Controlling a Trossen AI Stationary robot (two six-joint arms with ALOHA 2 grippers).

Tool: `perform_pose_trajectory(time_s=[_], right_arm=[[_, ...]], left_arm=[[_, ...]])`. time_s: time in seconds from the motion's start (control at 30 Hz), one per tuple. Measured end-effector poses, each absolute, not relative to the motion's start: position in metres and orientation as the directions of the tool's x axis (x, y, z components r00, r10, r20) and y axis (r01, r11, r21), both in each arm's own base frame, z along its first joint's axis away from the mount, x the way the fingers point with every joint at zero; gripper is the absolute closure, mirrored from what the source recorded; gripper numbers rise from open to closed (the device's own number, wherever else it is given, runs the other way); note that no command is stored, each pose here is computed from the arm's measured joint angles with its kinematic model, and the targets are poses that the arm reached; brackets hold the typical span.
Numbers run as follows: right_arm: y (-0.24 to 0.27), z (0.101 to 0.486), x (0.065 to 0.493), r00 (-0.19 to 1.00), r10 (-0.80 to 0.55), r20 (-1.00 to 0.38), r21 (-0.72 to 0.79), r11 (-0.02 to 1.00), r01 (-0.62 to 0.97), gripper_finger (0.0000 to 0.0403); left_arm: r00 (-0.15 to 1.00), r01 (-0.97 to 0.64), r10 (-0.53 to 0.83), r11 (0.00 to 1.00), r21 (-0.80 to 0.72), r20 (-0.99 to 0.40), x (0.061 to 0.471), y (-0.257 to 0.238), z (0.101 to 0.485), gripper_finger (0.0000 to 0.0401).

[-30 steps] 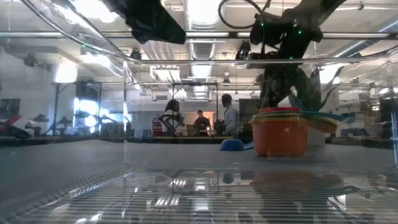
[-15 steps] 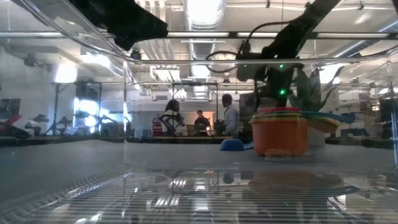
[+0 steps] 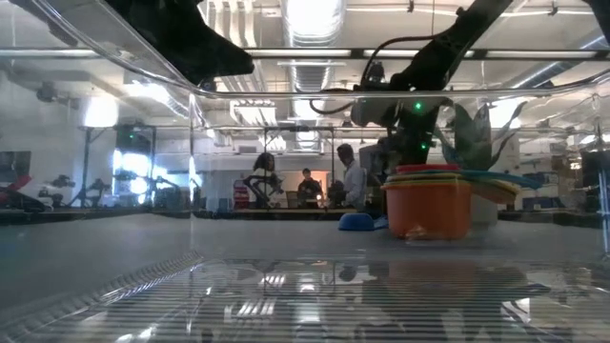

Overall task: Nest measuring cups in basket
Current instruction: Stack the red measuring cup into the light blue measuring cup

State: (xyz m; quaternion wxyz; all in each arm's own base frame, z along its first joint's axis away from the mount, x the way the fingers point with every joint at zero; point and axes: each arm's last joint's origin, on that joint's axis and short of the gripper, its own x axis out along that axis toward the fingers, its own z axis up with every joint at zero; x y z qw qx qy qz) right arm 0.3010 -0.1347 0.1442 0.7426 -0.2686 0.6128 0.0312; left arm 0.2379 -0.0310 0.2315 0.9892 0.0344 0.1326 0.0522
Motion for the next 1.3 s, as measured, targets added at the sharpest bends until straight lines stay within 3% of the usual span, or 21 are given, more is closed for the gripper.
perform_pose_trajectory(time_s=[0.87,1.0,1.3], right_arm=[[-0.112,0.141,0.314,0.309,-0.303,-0.901,-0.424,0.766,-0.483,0.0209],[-0.112,0.14,0.313,0.305,-0.295,-0.905,-0.415,0.769,-0.486,0.0242],[-0.11,0.139,0.311,0.279,-0.274,-0.92,-0.38,0.795,-0.473,0.0384]], left_arm=[[0.949,-0.101,0.124,0.991,0.093,-0.29,0.237,-0.029,0.227,0.0292],[0.949,-0.101,0.124,0.991,0.092,-0.289,0.237,-0.029,0.228,0.0292],[0.949,-0.102,0.124,0.991,0.088,-0.289,0.237,-0.029,0.228,0.0292]])
